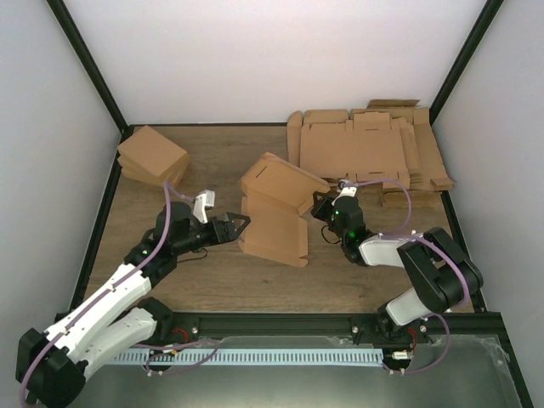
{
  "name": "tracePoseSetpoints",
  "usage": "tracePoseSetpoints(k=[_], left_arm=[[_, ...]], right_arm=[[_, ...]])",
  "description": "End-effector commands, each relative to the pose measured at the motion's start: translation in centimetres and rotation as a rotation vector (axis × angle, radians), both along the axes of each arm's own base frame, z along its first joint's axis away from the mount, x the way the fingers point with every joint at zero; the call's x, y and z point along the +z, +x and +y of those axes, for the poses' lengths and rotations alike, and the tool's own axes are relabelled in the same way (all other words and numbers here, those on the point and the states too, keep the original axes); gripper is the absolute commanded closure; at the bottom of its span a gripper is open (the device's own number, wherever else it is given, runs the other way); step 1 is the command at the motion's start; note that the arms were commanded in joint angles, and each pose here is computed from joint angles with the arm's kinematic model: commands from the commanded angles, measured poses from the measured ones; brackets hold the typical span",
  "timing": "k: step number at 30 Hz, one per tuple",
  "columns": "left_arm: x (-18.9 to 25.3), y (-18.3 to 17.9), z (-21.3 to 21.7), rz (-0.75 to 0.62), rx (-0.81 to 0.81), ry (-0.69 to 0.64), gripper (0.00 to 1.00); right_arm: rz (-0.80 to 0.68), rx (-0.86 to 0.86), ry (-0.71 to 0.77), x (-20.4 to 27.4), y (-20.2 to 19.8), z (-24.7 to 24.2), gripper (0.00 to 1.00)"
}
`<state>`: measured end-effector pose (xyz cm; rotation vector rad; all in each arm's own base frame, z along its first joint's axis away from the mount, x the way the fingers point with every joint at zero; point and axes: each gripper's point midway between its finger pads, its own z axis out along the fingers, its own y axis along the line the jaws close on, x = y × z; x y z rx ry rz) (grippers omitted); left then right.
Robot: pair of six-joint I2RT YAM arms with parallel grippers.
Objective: Fold the paper box
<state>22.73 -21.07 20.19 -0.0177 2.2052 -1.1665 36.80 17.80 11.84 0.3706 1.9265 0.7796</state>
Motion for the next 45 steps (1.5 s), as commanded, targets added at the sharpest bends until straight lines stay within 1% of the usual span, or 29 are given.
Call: tracePoseSetpoints(k=[1,4,6,9,13,15,17,18,19,20,21,22,23,25,26,27,29,31,34,35,38,43,45], left_arm=[[0.2,-0.2,-1.5,0.031,-0.052,-0.086,0.00],[-0.7,-0.1,-1.7,0.057,-0.048,-0.075,0.00],[-1.3,0.1,-1.9,0.075,-0.049,-0.066,0.04],[-2.1,0.1,-2.3,0.099,-0.060,-0.061,0.13],[-2.5,0.5,-2.6,0.105,-0.064,-0.047,0.32],[-2.5,0.9,-2.4,0.089,-0.045,-0.019,0.39],[-2.4,1.6,-1.9,0.063,-0.023,0.033,0.48],[-2.6,1.9,-1.6,0.059,-0.013,0.074,0.55],[-2.2,2.4,-1.4,0.040,-0.003,0.108,0.63],[-2.4,2.7,-1.2,0.032,-0.002,0.152,0.74],[-2.3,3.0,-1.1,0.024,-0.007,0.191,0.84],[-2.1,3.3,-1.1,0.017,-0.019,0.225,0.90],[-1.9,3.4,-1.1,0.015,-0.030,0.257,0.95],[-1.5,3.8,-0.8,0.001,-0.050,0.327,0.96],[-1.2,3.9,-0.6,-0.006,-0.052,0.356,0.96],[-0.8,3.9,-0.3,-0.014,-0.056,0.384,0.96],[0.2,4.0,0.3,-0.027,-0.057,0.436,0.96],[1.3,3.8,0.9,-0.034,-0.066,0.479,0.96],[2.6,3.3,1.4,-0.032,-0.096,0.536,0.96],[2.5,2.9,1.8,-0.007,-0.108,0.569,0.96],[3.2,2.6,2.8,0.022,-0.110,0.637,0.96],[3.7,2.2,4.7,0.057,-0.084,0.732,0.96],[3.8,2.1,5.2,0.078,-0.075,0.769,0.96]], right_arm=[[-0.050,-0.040,0.029,1.7,1.0,-0.3,0.96],[-0.053,-0.041,0.028,1.6,0.8,-0.5,0.96],[-0.053,-0.041,0.025,1.6,0.8,-0.5,0.96],[-0.053,-0.040,0.023,1.6,0.7,-0.5,0.96],[-0.058,-0.036,0.020,1.7,0.8,-0.4,0.96],[-0.061,-0.031,0.016,1.8,0.8,-0.4,0.96],[-0.064,-0.023,0.009,1.8,0.8,-0.2,0.96],[-0.063,-0.021,0.004,1.8,0.7,-0.1,0.96],[-0.065,-0.021,0.002,1.8,0.7,-0.1,0.96],[-0.066,-0.020,0.000,1.8,0.6,0.0,0.95],[-0.066,-0.019,-0.003,1.8,0.6,-0.1,0.92],[-0.067,-0.018,-0.004,1.8,0.4,-0.1,0.86],[-0.070,-0.017,-0.004,1.8,0.3,-0.1,0.74],[-0.081,-0.008,-0.008,2.1,0.0,-0.1,0.45],[-0.084,0.003,-0.014,2.2,-0.1,0.0,0.32],[-0.089,0.015,-0.017,2.5,-0.4,0.0,0.25],[-0.104,0.048,-0.022,3.0,-1.2,0.3,0.15],[-0.102,0.084,-0.034,2.9,-2.3,0.4,0.09],[-0.107,0.164,-0.080,3.0,-4.0,1.1,0.04],[-0.102,0.191,-0.101,2.8,-4.6,1.4,0.03],[-0.098,0.272,-0.136,2.4,-6.5,1.6,0.01],[-0.110,0.384,-0.125,3.5,-9.1,2.2,0.00],[-0.086,0.402,-0.129,3.7,-9.6,2.3,0.00]])
